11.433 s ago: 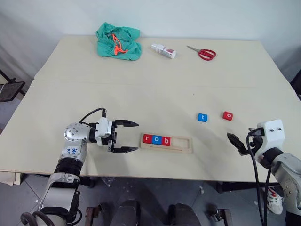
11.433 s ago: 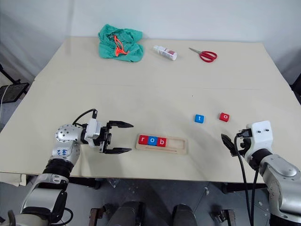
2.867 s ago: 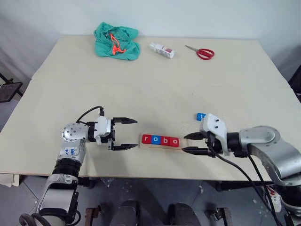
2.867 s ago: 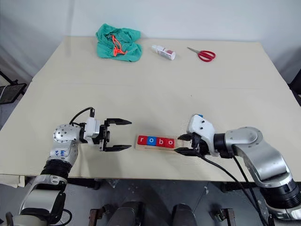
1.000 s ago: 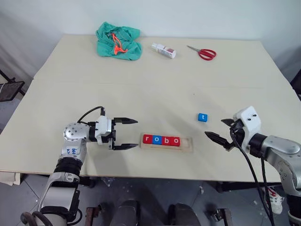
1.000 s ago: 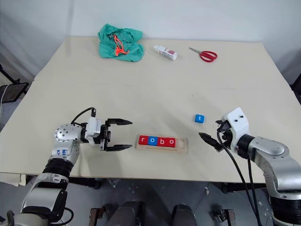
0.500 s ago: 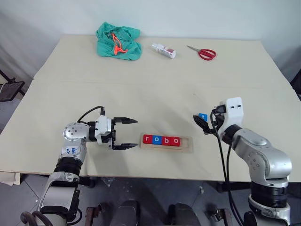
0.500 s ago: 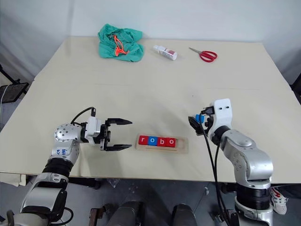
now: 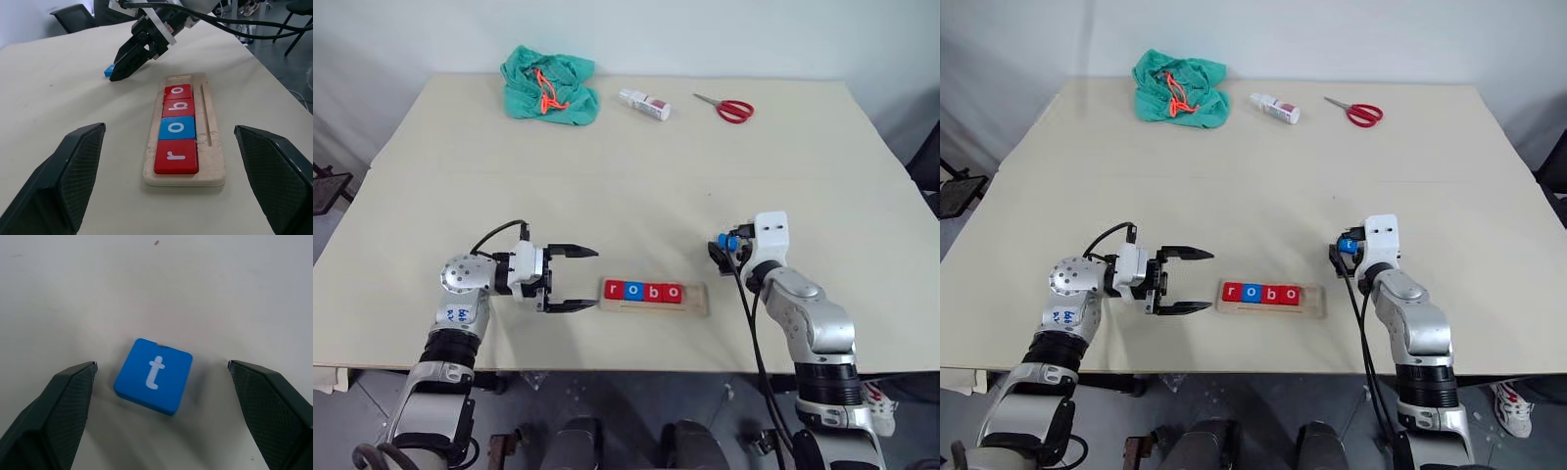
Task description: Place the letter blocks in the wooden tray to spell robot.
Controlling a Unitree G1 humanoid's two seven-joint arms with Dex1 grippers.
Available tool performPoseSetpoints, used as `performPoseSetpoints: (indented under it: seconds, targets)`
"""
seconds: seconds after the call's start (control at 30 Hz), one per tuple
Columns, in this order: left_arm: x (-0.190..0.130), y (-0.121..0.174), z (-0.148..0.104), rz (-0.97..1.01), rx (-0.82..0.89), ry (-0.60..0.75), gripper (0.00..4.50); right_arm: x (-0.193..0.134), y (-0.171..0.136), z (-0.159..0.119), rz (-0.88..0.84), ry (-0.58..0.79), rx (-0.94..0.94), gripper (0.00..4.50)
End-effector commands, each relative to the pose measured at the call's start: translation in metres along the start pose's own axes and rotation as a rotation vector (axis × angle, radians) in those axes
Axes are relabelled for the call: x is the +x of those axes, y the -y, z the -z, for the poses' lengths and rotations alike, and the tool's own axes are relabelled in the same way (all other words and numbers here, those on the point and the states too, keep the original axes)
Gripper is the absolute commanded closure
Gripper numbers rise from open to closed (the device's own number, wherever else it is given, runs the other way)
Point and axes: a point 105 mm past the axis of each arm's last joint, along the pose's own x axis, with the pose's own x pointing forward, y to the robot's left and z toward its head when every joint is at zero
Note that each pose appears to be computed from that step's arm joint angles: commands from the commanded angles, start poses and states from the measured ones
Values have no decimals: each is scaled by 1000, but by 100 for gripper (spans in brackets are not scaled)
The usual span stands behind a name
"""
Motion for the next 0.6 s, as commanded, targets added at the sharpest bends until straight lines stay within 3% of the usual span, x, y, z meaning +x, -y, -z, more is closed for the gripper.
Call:
performPoseSetpoints:
  seconds: [0.03, 0.1, 0.2, 0.43, 0.6]
  targets:
    - [-3, -2, -7, -13, 35, 6, 0, 3, -9, 1, -8, -1, -3, 3]
    - [-3, -3, -7, -15, 36, 6, 0, 3, -10, 2, -6, -4, -5, 3]
    - [-3, -2, -7, -18, 35, 5, 0, -1, -19, 6, -28, -12, -20, 62]
    - [-3, 1, -6, -10, 27, 8, 0, -8, -13, -4, -29, 21, -42, 301]
    - [-6, 5, -3, -1, 13, 5, 0, -29, -7, -17, -79, 51, -61, 304]
